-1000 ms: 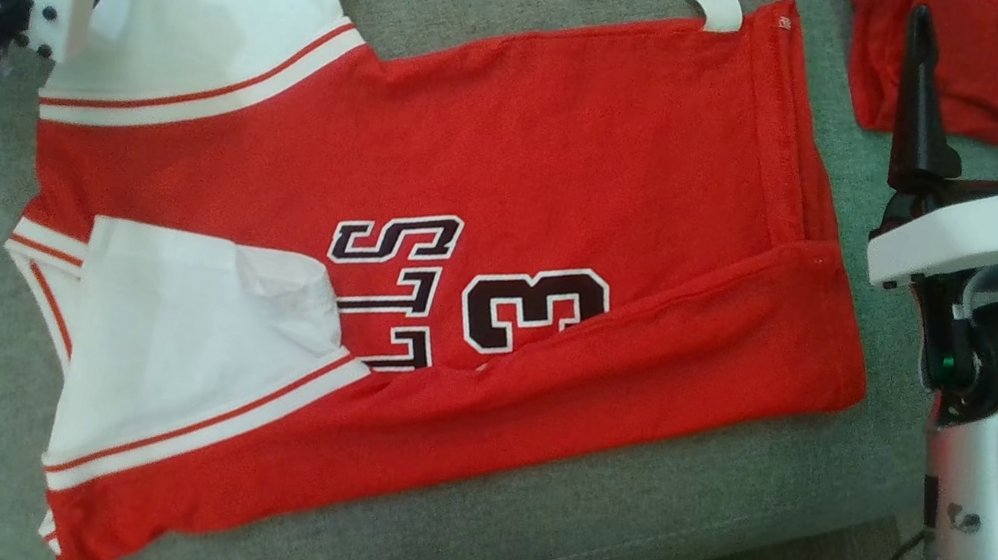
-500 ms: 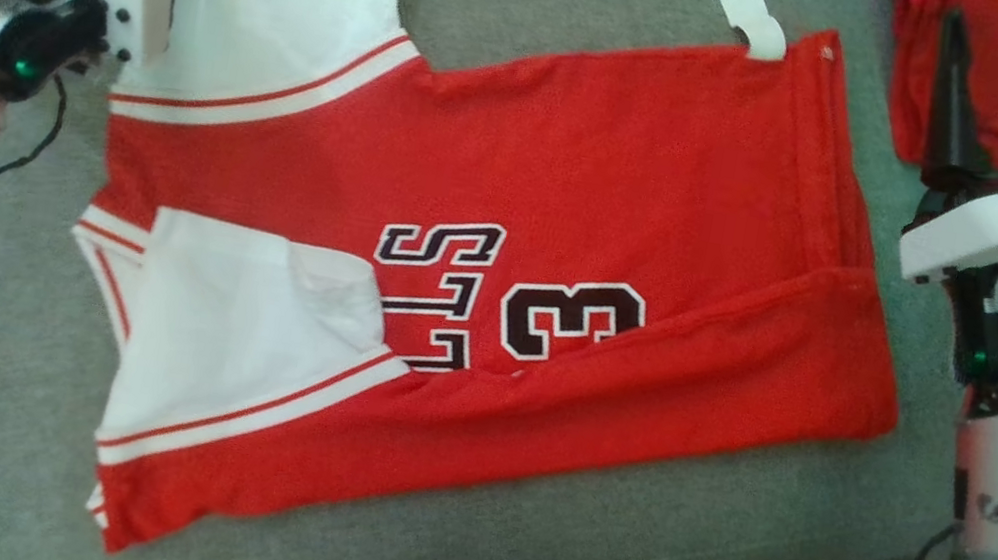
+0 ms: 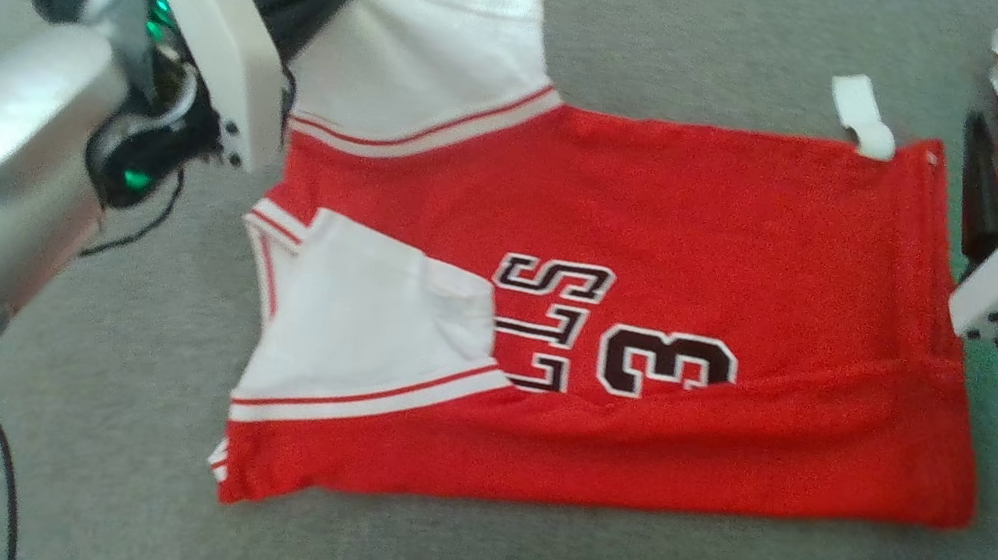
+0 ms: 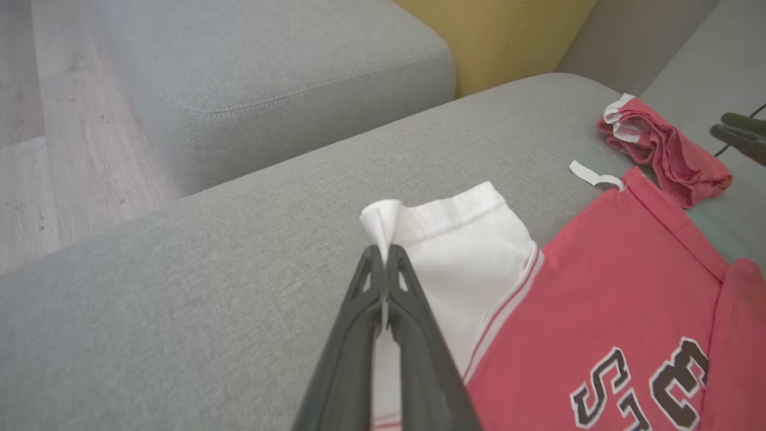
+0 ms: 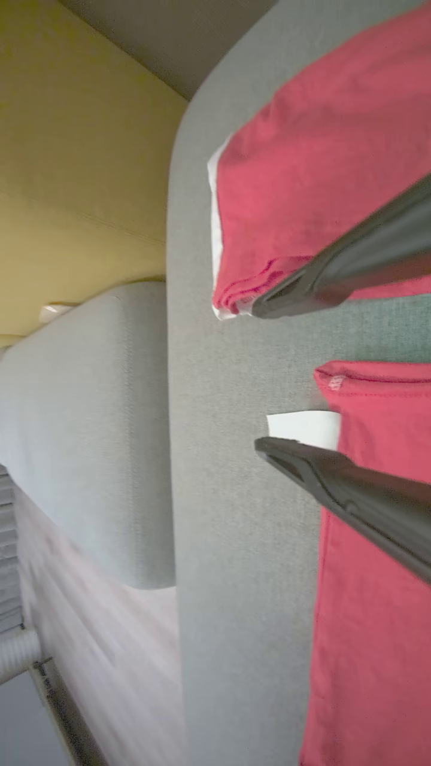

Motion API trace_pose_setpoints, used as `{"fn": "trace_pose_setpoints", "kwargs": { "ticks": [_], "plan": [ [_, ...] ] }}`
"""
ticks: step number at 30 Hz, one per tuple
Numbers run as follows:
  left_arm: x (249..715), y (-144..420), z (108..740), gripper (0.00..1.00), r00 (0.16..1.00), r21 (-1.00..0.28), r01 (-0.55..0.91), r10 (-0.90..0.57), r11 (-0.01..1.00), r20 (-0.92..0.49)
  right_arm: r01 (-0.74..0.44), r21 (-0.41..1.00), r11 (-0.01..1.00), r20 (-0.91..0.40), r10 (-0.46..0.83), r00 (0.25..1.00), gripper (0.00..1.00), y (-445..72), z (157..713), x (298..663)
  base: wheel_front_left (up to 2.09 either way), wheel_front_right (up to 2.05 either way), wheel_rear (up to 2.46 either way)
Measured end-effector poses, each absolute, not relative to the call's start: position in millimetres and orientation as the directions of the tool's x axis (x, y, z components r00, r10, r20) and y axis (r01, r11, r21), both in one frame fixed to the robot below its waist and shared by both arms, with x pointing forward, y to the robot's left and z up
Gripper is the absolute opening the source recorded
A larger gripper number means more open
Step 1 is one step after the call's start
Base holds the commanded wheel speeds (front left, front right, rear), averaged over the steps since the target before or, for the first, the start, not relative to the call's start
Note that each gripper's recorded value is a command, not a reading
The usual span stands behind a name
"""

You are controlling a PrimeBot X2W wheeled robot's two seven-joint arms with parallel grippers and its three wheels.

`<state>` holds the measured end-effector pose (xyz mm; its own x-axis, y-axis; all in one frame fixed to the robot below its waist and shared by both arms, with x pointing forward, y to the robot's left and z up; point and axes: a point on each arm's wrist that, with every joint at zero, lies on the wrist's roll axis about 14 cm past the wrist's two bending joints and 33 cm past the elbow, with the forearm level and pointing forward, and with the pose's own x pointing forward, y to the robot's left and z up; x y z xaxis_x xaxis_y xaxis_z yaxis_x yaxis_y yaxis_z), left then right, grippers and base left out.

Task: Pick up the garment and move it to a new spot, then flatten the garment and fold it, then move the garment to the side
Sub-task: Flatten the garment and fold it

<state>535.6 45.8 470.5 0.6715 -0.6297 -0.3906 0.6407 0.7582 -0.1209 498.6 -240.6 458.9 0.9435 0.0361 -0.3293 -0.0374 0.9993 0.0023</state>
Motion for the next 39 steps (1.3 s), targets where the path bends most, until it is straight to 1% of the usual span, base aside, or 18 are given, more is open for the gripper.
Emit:
{"fn": "trace_pose_setpoints", "kwargs": {
  "ticks": [6, 13, 18, 20, 23, 24, 25, 26, 32, 39],
  "plan": [
    [515, 62, 482, 0.0, 0.69, -0.105, 0.637, -0.626, 0.764, -0.362, -0.106, -0.05, 0.993, -0.492, 0.068, 0.868, 1.0, -235, 421, 498, 0.0, 0.0, 0.0],
    [502, 63, 474, 0.0, 0.673, -0.117, 0.651, -0.641, 0.75, -0.368, -0.173, -0.052, 0.984, -0.563, 0.114, 0.818, 1.0, -221, 406, 518, 0.0, 0.0, 0.0],
    [499, 63, 463, 0.0, 0.659, -0.126, 0.653, -0.643, 0.747, -0.39, -0.21, -0.087, 0.974, -0.679, 0.096, 0.728, 1.0, -226, 375, 507, 0.0, 0.0, 0.0],
    [500, 62, 462, 0.0, 0.66, -0.126, 0.654, -0.644, 0.746, -0.387, -0.207, -0.091, 0.974, -0.701, 0.085, 0.708, 1.0, -231, 370, 503, 0.0, 0.0, 0.0],
    [501, 64, 460, 0.0, 0.661, -0.12, 0.651, -0.638, 0.749, -0.396, -0.198, -0.09, 0.976, -0.709, 0.077, 0.701, 1.0, -235, 370, 502, 0.0, 0.0, 0.0],
    [501, 64, 459, 0.0, 0.661, -0.121, 0.649, -0.636, 0.751, -0.398, -0.199, -0.089, 0.976, -0.71, 0.078, 0.7, 0.9, -235, 371, 503, 0.0, 0.0, 0.0],
    [501, 65, 459, 0.0, 0.663, -0.124, 0.645, -0.633, 0.754, -0.4, -0.204, -0.089, 0.975, -0.71, 0.081, 0.7, 0.05, -233, 371, 502, 0.0, 0.0, 0.0],
    [502, 65, 458, 0.0, 0.664, -0.127, 0.643, -0.632, 0.755, -0.4, -0.207, -0.088, 0.974, -0.708, 0.085, 0.701, 0.0, -233, 372, 503, 0.0, 0.0, 0.0],
    [508, 72, 455, 0.0, 0.683, -0.125, 0.621, -0.612, 0.774, -0.399, -0.216, -0.083, 0.973, -0.677, 0.104, 0.729, 0.0, -230, 376, 505, 0.0, 0.0, 0.0],
    [529, 89, 455, 0.0, 0.728, -0.094, 0.579, -0.565, 0.81, -0.388, -0.195, -0.055, 0.979, -0.534, 0.136, 0.835, 0.0, -224, 412, 543, 0.0, 0.0, 0.0]
  ]
}}
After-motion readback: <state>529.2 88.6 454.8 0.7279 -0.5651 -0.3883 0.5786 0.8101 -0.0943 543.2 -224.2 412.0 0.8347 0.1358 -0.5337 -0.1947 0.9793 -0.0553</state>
